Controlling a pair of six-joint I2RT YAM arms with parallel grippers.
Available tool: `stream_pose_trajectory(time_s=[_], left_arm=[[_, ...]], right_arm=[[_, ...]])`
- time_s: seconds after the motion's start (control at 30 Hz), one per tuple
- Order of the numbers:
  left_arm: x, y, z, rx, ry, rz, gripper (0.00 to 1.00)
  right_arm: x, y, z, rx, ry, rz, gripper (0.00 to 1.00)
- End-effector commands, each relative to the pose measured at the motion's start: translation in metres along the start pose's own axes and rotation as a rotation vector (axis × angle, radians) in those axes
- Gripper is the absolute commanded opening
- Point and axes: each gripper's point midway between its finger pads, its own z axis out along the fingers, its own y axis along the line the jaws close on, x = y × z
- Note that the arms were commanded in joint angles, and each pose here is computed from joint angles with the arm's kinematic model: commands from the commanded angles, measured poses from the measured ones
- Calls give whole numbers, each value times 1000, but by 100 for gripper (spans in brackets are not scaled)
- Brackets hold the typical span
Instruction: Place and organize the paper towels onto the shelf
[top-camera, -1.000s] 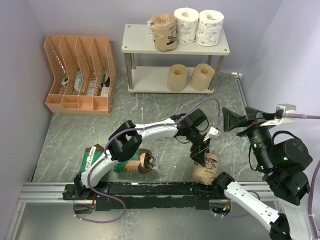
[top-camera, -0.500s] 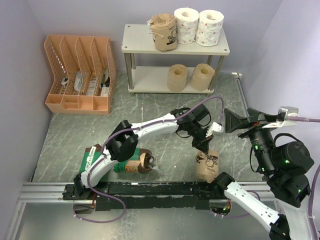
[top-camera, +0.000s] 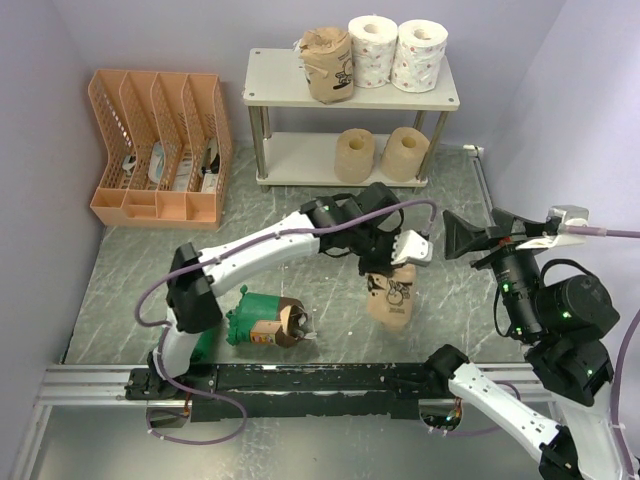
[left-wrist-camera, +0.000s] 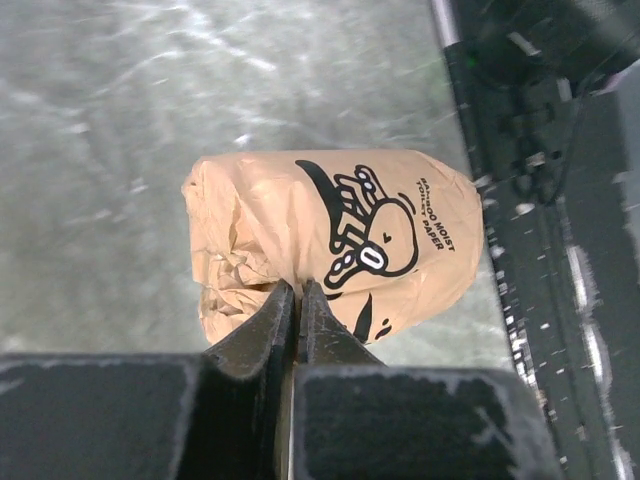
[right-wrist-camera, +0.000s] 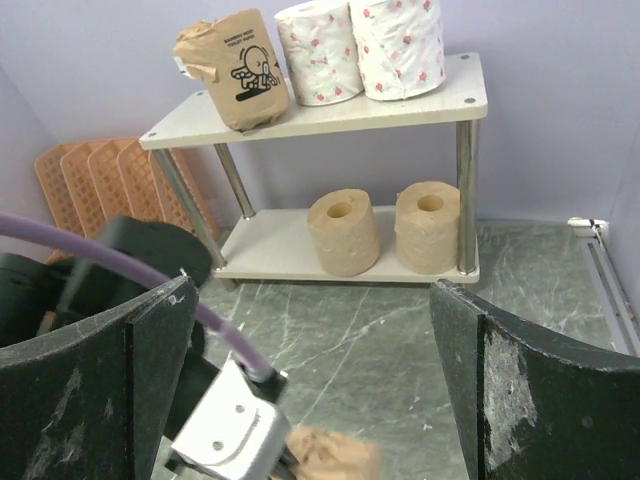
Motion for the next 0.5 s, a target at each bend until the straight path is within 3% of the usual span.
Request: stream_pose_trajectory(time_s=[0.0,0.2,0.47], left_arm=[[15,28,-46,-238,160,95,7],[19,79,-101,-611,265,133,7],[0,153,-210,-1106,323,247,7]], right_arm=[[0,4,8,-9,-13,-29,100],[6,8,15,-19,-11,-40,100],[5,18,31,-37,-14,-80,100]])
